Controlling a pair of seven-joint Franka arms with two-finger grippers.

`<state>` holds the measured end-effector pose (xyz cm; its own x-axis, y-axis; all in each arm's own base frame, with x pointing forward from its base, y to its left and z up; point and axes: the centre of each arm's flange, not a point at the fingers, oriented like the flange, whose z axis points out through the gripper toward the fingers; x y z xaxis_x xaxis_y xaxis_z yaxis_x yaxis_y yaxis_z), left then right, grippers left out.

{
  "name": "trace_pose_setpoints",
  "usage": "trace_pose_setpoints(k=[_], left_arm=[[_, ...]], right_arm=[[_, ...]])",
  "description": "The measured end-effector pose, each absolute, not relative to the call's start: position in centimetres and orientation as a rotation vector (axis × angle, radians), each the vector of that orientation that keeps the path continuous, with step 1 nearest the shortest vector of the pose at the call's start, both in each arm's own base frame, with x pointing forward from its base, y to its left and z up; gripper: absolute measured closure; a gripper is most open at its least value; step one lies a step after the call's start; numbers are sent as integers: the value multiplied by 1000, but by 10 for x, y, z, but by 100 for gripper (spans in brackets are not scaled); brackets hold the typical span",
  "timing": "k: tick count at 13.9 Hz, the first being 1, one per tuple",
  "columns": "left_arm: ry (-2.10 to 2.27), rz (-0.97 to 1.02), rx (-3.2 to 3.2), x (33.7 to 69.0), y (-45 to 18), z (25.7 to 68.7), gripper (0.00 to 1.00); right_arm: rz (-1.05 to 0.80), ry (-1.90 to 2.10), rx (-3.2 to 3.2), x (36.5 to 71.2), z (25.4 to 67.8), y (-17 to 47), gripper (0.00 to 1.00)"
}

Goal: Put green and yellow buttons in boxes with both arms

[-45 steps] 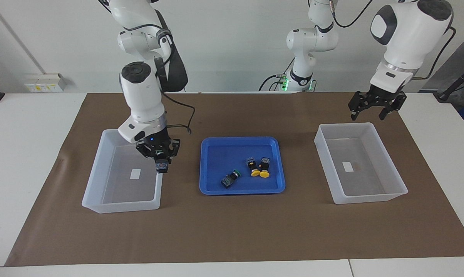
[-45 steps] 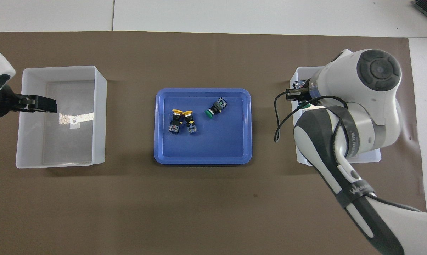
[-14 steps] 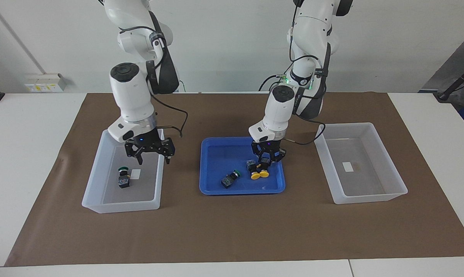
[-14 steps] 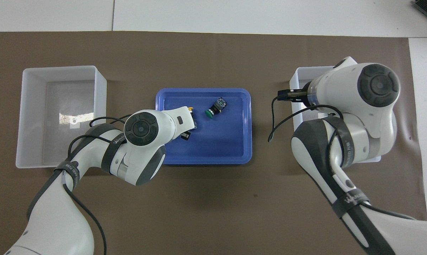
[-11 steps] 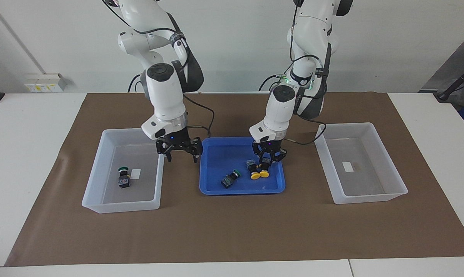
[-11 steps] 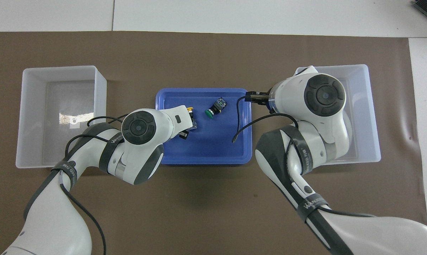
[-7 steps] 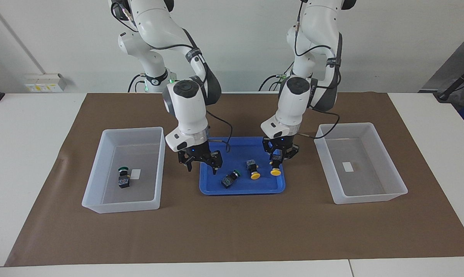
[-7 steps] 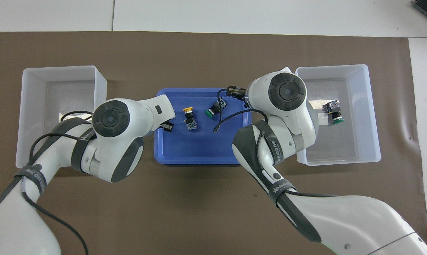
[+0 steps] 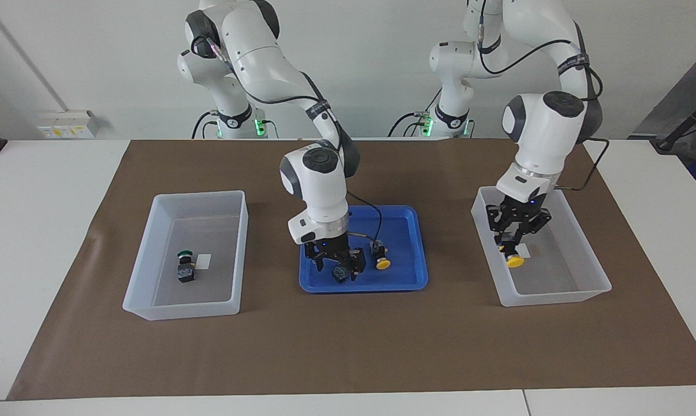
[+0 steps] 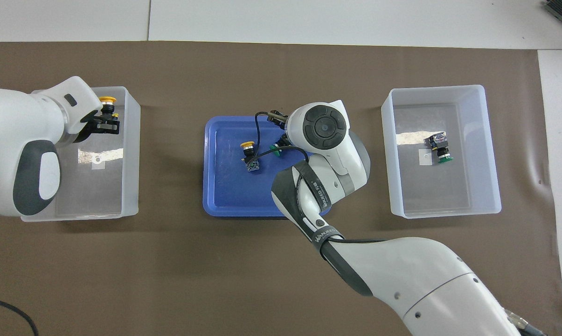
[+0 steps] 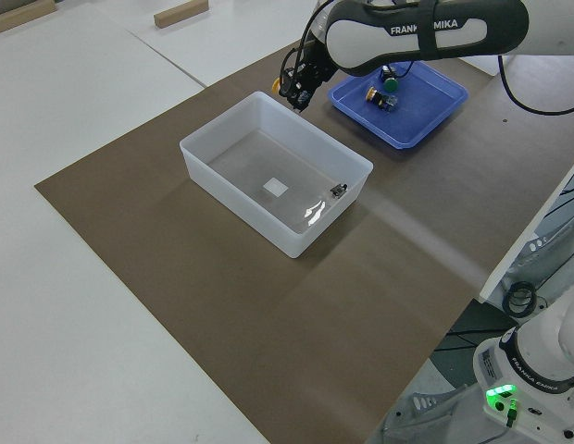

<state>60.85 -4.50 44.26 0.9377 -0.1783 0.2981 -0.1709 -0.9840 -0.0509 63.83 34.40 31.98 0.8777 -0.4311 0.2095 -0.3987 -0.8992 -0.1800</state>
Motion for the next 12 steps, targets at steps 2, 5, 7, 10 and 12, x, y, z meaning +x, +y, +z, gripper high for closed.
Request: trace_pose_setpoints(k=[2, 5, 7, 10, 12], left_arm=[[248, -513, -3045, 616, -5, 436, 58], [229, -510, -3026, 624, 35, 423, 58], [228, -499, -3024, 630, 44, 409, 58], [245, -465, -3028, 635, 47, 377, 58], [265, -452, -3034, 636, 39, 359, 58]], right_arm=[[-344, 628, -2937, 628, 308, 352, 0], [-318, 606, -2958, 615, 289, 358, 0], [-310, 609, -2964, 613, 285, 355, 3], [-318, 615, -2958, 615, 290, 353, 36], [-318, 631, -2933, 617, 297, 354, 59]])
